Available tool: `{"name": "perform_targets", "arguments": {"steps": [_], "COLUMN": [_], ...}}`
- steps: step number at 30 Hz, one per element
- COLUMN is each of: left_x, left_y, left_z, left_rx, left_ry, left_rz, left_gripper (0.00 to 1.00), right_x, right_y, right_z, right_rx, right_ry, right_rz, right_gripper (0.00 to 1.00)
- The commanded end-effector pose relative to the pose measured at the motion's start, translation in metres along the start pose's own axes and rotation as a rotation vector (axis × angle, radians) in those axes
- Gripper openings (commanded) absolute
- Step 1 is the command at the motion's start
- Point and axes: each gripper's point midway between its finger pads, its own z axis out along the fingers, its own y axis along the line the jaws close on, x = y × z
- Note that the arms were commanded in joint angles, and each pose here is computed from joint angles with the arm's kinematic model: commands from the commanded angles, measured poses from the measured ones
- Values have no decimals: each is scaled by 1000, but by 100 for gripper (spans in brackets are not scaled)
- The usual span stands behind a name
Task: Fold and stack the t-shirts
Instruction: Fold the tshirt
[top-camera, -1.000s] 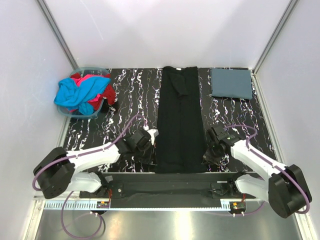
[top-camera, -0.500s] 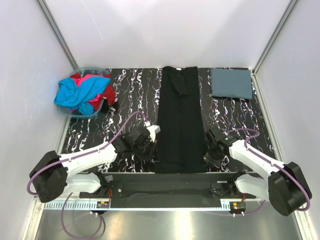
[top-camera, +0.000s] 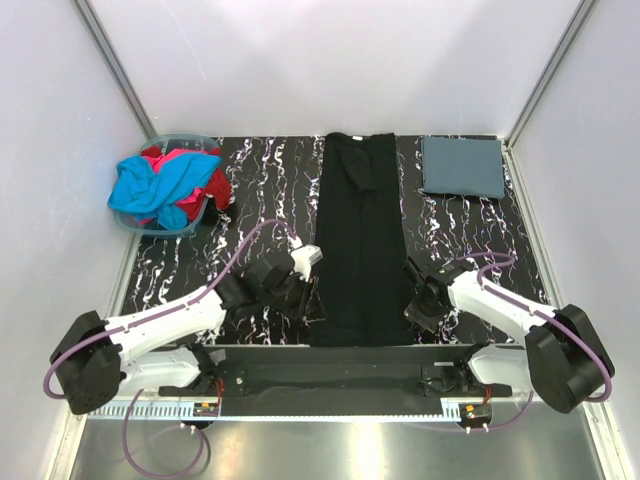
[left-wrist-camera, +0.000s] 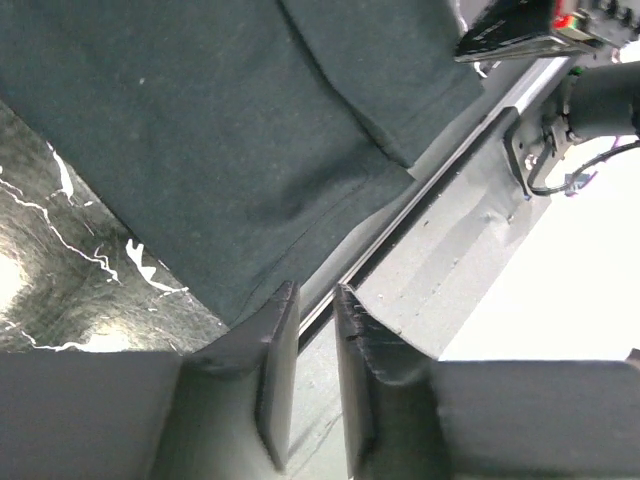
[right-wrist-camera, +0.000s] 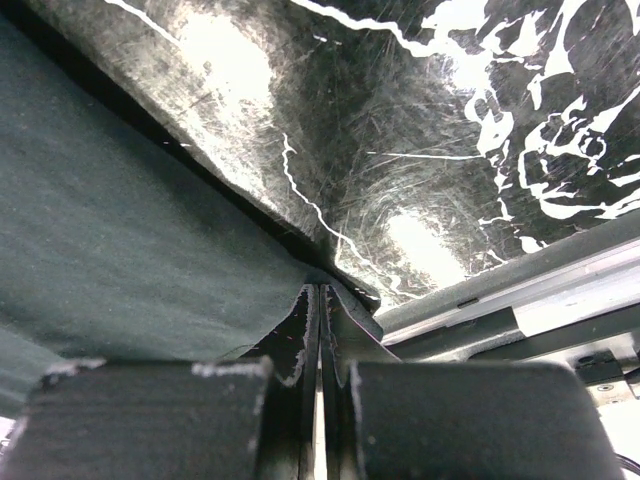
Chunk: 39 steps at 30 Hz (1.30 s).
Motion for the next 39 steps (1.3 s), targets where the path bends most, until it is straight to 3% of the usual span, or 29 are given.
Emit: {"name": "perform_targets", "arguments": {"steps": [1, 8, 16, 26, 39], "left_x": [-6, 8, 16, 28, 32], "left_y": [-7, 9, 27, 41, 45], "left_z": [-5, -3, 6, 15, 17], "left_rx": [47, -11, -77, -119, -139], "left_ry": [-54, -30, -17, 14, 51], "left_rz": [46, 24, -6, -28, -26], "left_gripper": [34, 40, 48, 49, 52], "right_x": [-8, 8, 5, 19, 21], "right_y": [11, 7, 1, -7, -1], "right_z": [-6, -10, -29, -8, -10], "right_rx": [-22, -54, -69, -42, 33], "right_ry": [-49, 24, -4, 46, 47], "right_rz": [30, 87, 120, 186, 111], "right_gripper": [1, 2, 0, 0, 2]}}
